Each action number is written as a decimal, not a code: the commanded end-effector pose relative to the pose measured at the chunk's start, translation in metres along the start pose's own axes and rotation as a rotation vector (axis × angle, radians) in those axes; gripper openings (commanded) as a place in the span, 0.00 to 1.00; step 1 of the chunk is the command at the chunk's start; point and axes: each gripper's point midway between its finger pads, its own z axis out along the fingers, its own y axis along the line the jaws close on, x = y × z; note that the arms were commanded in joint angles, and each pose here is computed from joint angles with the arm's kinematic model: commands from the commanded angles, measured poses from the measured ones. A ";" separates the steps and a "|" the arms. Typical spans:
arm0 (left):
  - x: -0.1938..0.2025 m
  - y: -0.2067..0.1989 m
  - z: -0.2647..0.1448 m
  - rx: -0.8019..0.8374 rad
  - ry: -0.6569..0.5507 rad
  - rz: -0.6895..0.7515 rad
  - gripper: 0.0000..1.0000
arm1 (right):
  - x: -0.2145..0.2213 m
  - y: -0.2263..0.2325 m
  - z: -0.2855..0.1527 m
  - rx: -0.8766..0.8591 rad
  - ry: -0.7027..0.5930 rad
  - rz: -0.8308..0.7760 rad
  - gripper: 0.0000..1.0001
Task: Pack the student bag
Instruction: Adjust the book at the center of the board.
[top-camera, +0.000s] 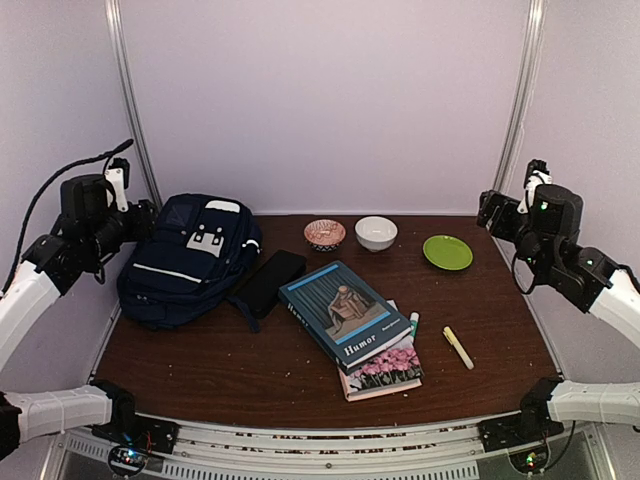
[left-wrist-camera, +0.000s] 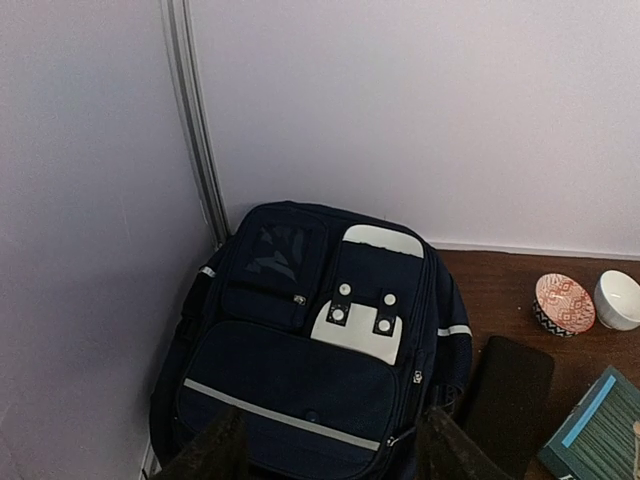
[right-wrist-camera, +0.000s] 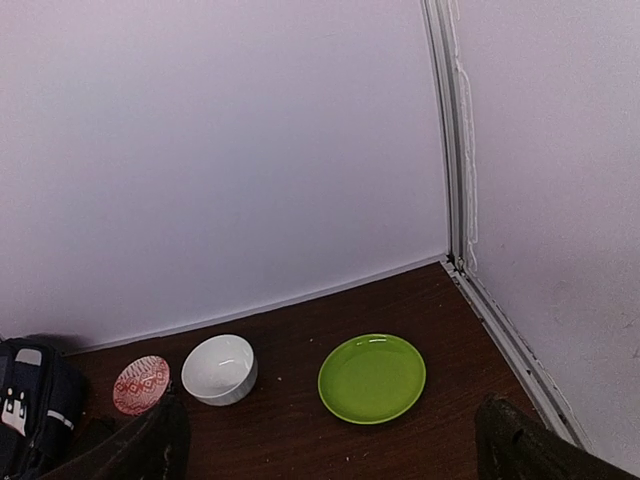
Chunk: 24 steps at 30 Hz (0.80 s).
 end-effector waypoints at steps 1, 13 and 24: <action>-0.008 0.000 0.001 -0.010 -0.046 -0.030 0.98 | 0.004 0.008 -0.001 -0.058 0.029 0.018 0.99; -0.007 -0.038 0.001 0.199 -0.022 -0.005 0.98 | 0.053 0.083 0.004 -0.372 0.353 -0.031 0.98; -0.001 -0.064 -0.013 0.372 -0.076 0.004 0.98 | 0.188 0.136 0.029 -0.436 0.715 0.017 0.89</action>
